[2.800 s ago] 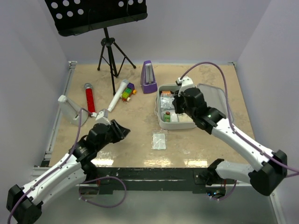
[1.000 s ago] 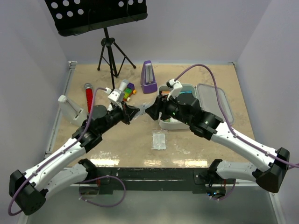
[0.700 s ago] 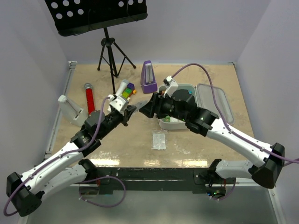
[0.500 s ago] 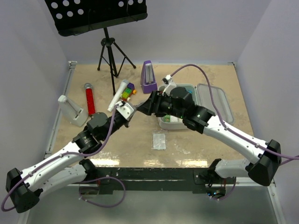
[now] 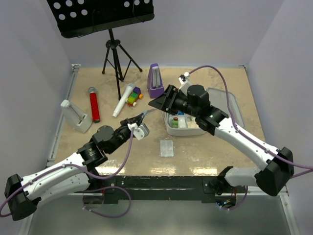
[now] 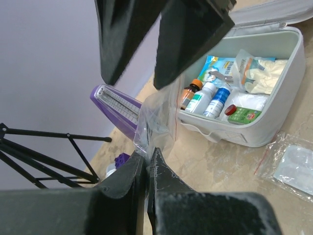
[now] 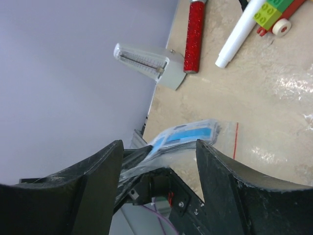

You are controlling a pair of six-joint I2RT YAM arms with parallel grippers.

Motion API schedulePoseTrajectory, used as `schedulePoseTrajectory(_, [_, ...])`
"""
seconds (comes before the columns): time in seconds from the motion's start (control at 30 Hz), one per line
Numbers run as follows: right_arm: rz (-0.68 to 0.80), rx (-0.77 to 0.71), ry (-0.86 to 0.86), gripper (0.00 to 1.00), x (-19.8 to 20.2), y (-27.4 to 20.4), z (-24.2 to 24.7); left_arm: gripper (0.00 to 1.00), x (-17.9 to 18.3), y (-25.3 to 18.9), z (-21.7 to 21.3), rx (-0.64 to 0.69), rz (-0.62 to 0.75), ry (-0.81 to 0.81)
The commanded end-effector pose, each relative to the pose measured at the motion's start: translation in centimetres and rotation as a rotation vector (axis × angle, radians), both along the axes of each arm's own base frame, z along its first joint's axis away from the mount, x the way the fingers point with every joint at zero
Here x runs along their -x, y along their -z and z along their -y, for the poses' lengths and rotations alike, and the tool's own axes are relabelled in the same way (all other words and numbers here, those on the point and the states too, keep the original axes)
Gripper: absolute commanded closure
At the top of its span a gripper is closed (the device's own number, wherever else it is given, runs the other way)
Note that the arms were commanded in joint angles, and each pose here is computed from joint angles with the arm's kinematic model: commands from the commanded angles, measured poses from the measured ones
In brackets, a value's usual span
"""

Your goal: Organize the medicine kit

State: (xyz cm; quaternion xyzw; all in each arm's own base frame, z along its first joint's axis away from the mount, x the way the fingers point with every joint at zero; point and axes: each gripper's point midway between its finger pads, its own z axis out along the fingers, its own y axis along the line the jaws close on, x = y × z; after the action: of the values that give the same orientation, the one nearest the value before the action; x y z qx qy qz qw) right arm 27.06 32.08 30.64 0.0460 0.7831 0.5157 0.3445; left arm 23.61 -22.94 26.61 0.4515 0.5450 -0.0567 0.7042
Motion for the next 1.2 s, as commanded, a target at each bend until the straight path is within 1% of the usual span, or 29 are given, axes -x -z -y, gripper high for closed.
schedulePoseTrajectory(0.0, [-0.001, -0.017, -0.076, 0.35, 0.2, -0.2, -1.3, 0.95, -0.2, -3.5, -0.4, 0.037, 0.124, -0.02])
schedulePoseTrajectory(0.13, [-0.008, -0.007, -0.064, 0.34, 0.7, 0.2, -0.7, 0.96, -1.1, -3.9, -0.7, 0.013, 0.149, -0.067])
schedulePoseTrajectory(0.33, [-0.03, -0.05, -0.026, 0.34, 2.2, 0.1, 0.9, 0.96, -2.3, -4.5, -1.6, -0.009, 0.209, -0.16])
schedulePoseTrajectory(0.47, [-0.059, -0.107, 0.06, 0.32, 2.6, -0.5, 2.6, 0.97, -2.7, -5.1, -2.3, -0.017, 0.274, -0.206])
schedulePoseTrajectory(0.5, [-0.035, -0.166, 0.06, 0.3, 2.8, -1.6, 2.7, 0.97, -2.6, -5.2, -2.3, -0.016, 0.291, -0.206])
schedulePoseTrajectory(0.53, [-0.041, -0.206, 0.053, 0.19, 3.2, -2.0, 2.8, 0.97, -2.5, -5.2, -2.2, -0.021, 0.306, -0.197])
schedulePoseTrajectory(0.57, [-0.041, -0.235, 0.042, 0.15, 3.4, -2.3, 2.7, 0.97, -2.3, -5.3, -2.2, -0.015, 0.317, -0.19])
schedulePoseTrajectory(0.63, [-0.054, -0.26, 0.002, 0.09, 3.7, -2.3, 1.9, 0.97, -1.9, -5.3, -1.8, -0.009, 0.342, -0.153])
schedulePoseTrajectory(0.7, [-0.077, -0.262, -0.044, 0.07, 3.5, -1.8, 0.8, 0.97, -1.5, -5.5, -1.5, 0.007, 0.356, -0.13])
schedulePoseTrajectory(0.73, [-0.07, -0.271, -0.057, 0.06, 3.5, -2.3, 0.5, 0.97, -1.5, -5.3, -1.3, 0.005, 0.353, -0.116])
schedulePoseTrajectory(0.83, [-0.052, -0.308, -0.053, 0.06, 2.7, -3.7, -0.1, 0.97, -1.3, -5.1, -0.8, 0.01, 0.345, -0.091])
schedulePoseTrajectory(1.0, [-0.08, -0.297, -0.073, 0.09, 1.3, -3.1, -1.6, 0.97, -1.0, -5.1, -0.5, 0.033, 0.337, -0.064])
schedulePoseTrajectory(1.1, [-0.084, -0.314, -0.088, 0.14, 0.7, -3.0, -2.3, 0.97, -1.0, -4.9, -0.4, 0.029, 0.331, -0.061])
schedulePoseTrajectory(1.17, [-0.076, -0.33, -0.106, 0.22, 0.5, -3.3, -2.8, 0.97, -1.0, -4.7, -0.5, 0.03, 0.323, -0.064])
